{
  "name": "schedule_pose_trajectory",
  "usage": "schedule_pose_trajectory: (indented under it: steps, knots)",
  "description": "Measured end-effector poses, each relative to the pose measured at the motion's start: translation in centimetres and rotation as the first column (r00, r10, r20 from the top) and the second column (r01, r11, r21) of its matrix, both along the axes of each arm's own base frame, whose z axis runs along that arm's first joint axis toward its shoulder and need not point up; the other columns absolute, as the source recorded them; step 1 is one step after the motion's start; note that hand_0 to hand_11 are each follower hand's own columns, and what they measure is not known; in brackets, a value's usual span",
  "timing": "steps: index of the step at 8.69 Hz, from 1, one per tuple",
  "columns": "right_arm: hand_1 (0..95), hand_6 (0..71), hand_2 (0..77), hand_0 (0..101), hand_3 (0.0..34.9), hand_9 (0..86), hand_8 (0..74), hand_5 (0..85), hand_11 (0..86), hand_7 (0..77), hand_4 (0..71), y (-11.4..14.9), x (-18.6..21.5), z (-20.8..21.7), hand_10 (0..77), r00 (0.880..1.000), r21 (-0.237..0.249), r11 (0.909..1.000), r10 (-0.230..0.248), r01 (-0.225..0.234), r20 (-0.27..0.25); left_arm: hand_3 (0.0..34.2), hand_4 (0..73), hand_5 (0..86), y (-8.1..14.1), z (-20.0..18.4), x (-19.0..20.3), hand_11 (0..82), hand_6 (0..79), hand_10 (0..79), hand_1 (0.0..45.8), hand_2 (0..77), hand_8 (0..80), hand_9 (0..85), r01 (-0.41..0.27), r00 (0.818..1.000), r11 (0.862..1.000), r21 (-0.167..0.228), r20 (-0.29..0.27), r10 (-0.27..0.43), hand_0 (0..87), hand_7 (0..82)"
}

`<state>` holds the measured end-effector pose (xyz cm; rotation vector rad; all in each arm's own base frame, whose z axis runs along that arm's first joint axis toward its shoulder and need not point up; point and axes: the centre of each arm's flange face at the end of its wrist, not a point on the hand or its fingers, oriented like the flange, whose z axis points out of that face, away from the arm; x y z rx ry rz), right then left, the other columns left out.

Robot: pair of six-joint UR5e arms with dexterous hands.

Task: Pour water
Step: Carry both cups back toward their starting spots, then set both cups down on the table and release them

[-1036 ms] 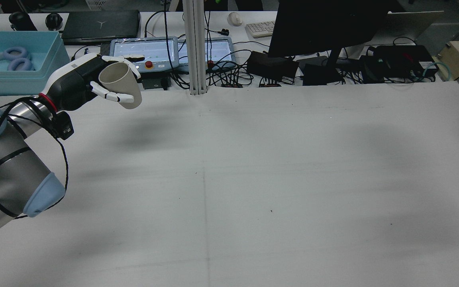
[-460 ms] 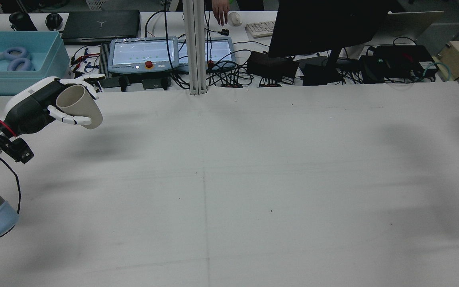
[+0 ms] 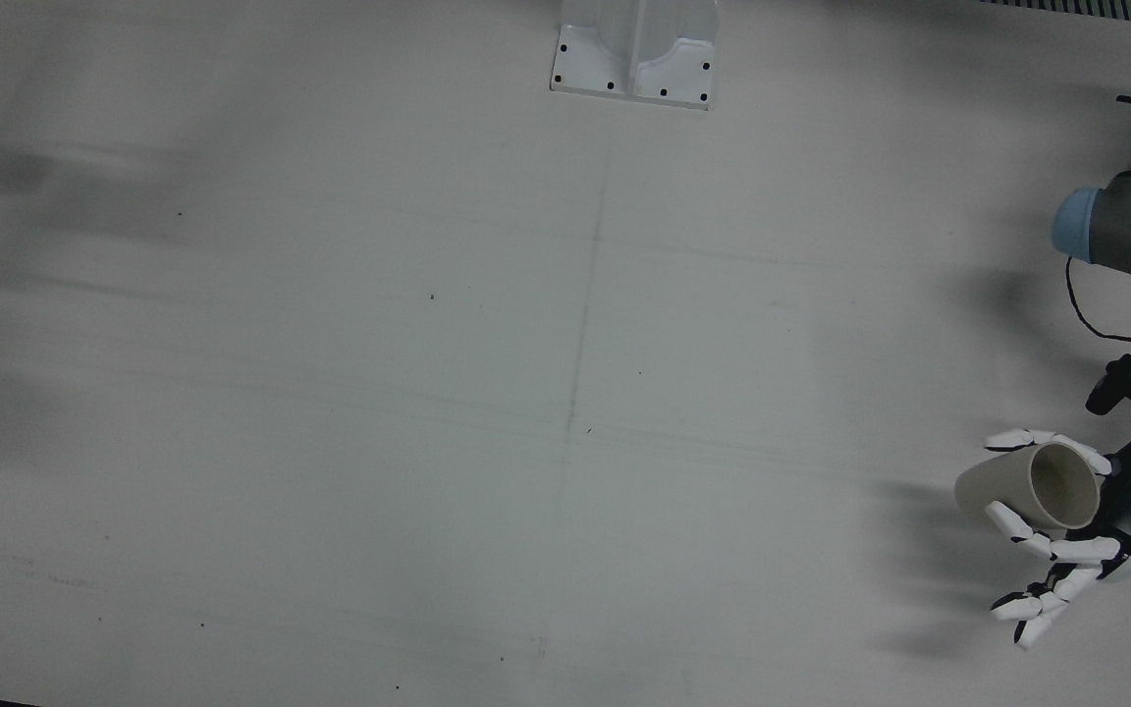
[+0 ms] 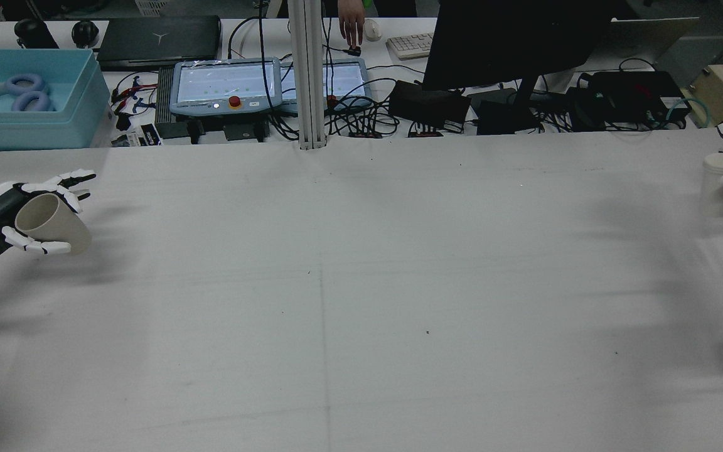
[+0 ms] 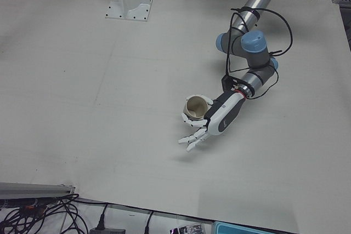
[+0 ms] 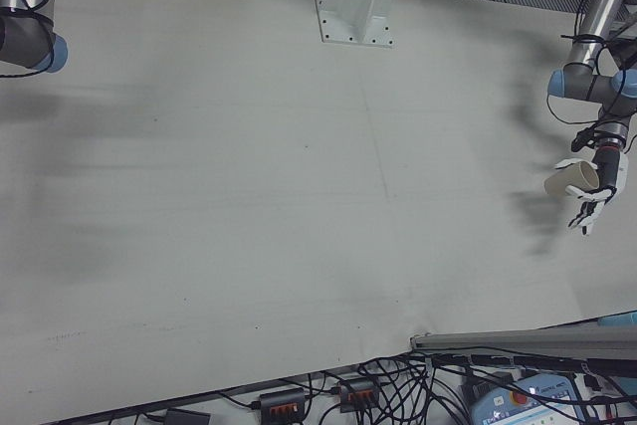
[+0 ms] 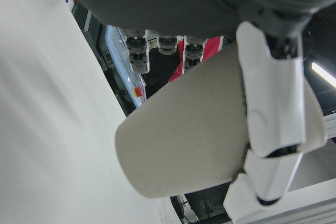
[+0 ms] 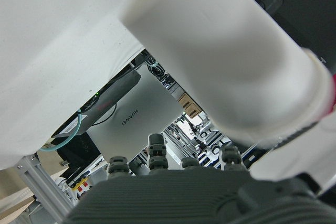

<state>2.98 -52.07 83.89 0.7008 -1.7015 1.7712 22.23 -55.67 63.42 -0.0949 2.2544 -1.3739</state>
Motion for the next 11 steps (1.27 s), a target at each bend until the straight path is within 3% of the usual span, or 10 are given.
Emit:
schedule_pose_trajectory:
  steps: [1,2,3,4,5,8,9,10,11]
  knots:
    - [0.5,0.5,9.8,18,12.1,27.8,4.4,0.5,12.0,1.1,14.2,-0.1,-0.9,0.2,0.5,1.0,-0.004,0.9998,-0.017,0.017,-0.001,3.8,52.4,34.4,1.0,2.9,-0.9,14.7,10.9,9.8,18.5,26.7,4.4,6.0,0.014,1.0,1.0,-0.001,0.014,-0.014,58.6,16.4]
    - [0.5,0.5,1.1,21,16.4,9.8,0.5,0.5,1.1,1.1,0.0,-0.1,-1.4,0.3,0.5,1.0,-0.006,0.9996,-0.026,0.026,-0.001,3.8,52.4,34.4,1.7,4.7,-1.5,14.7,9.8,9.8,18.5,26.7,4.4,6.0,0.028,0.999,1.0,0.006,0.037,-0.028,58.6,16.4]
    - [0.5,0.5,1.1,29,19.3,0.5,0.5,0.5,1.1,1.1,0.0,-0.1,-1.7,0.3,0.5,1.0,-0.008,0.9995,-0.031,0.031,-0.001,3.8,52.4,34.4,2.2,6.4,-1.8,14.7,9.8,9.8,18.5,26.7,4.4,6.0,0.042,0.997,0.999,0.02,0.069,-0.044,58.4,15.8]
    - [0.5,0.5,1.1,29,27.2,0.5,2.2,0.5,1.1,1.1,0.0,0.1,-1.7,0.4,0.5,0.999,-0.009,0.9994,-0.033,0.033,0.0,3.8,51.8,34.4,2.5,7.6,-2.1,14.7,9.8,9.8,18.5,26.7,4.4,6.0,0.057,0.992,0.998,0.036,0.106,-0.06,58.3,14.2]
    - [0.5,0.5,1.1,29,29.8,0.5,2.2,0.5,1.1,1.1,0.0,0.2,-1.8,0.5,0.5,0.999,-0.012,0.9993,-0.034,0.034,0.001,3.8,52.4,34.4,2.8,8.3,-2.2,12.0,9.8,8.2,18.5,26.7,4.4,6.0,0.069,0.987,0.996,0.05,0.145,-0.075,58.3,13.6]
    - [0.5,0.5,1.1,29,29.7,0.5,3.3,0.5,1.1,1.1,0.0,0.4,-2.3,0.7,0.5,0.999,-0.015,0.9988,-0.046,0.046,0.001,3.8,52.4,34.4,3.3,9.7,-2.3,4.9,6.5,2.7,19.1,26.2,2.2,1.6,0.085,0.965,0.995,0.06,0.243,-0.097,56.6,10.4]
    - [0.5,0.5,1.1,29,29.7,0.5,3.3,0.5,1.1,1.1,0.0,0.4,-2.5,0.7,0.5,0.999,-0.015,0.9987,-0.049,0.049,0.001,3.8,52.4,34.4,3.4,10.2,-2.3,3.3,5.5,1.6,15.3,26.2,2.2,1.6,0.087,0.96,0.995,0.056,0.262,-0.098,55.8,10.4]
    - [0.5,0.5,1.1,30,29.7,0.5,3.8,0.5,1.1,1.1,0.0,0.5,-2.6,0.7,0.5,0.999,-0.016,0.9985,-0.052,0.052,0.001,3.7,52.4,34.4,3.5,10.6,-2.3,2.7,5.5,1.6,5.4,22.4,2.2,1.6,0.087,0.957,0.995,0.051,0.274,-0.098,55.5,10.4]
    - [0.5,0.5,1.1,30,29.7,0.5,3.8,0.5,1.1,1.1,0.0,0.5,-2.7,0.7,0.5,0.999,-0.016,0.9984,-0.054,0.054,0.001,3.7,52.4,35.5,3.5,10.9,-2.3,2.7,3.3,1.6,5.4,10.9,2.2,1.6,0.087,0.954,0.995,0.046,0.282,-0.097,55.6,10.4]
